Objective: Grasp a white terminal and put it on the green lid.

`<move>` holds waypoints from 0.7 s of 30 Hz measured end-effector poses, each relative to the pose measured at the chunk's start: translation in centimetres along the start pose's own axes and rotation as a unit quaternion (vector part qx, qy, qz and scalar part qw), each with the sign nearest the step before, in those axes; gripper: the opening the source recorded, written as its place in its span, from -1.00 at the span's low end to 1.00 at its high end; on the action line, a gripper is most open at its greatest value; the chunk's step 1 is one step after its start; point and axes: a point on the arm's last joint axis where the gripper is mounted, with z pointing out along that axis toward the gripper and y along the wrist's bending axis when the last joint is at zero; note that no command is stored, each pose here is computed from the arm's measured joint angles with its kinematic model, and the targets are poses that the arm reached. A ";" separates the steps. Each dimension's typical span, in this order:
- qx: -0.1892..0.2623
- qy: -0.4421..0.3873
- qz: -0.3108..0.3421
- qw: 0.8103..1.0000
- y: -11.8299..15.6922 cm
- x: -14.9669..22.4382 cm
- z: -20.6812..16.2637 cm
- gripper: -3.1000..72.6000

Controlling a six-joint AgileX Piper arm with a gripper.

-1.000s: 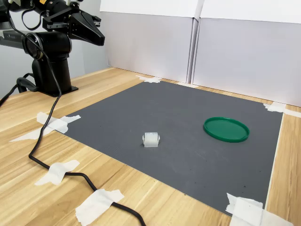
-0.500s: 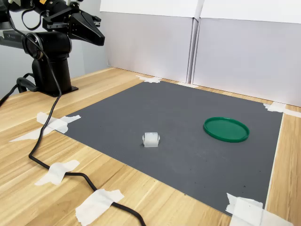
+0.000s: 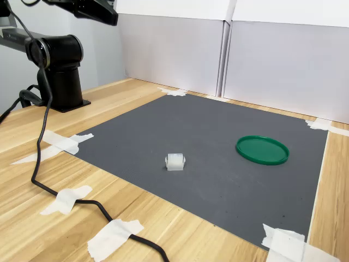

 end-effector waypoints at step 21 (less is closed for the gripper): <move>-0.034 0.303 -0.124 0.944 -0.9 -7.0 5.3 -0.79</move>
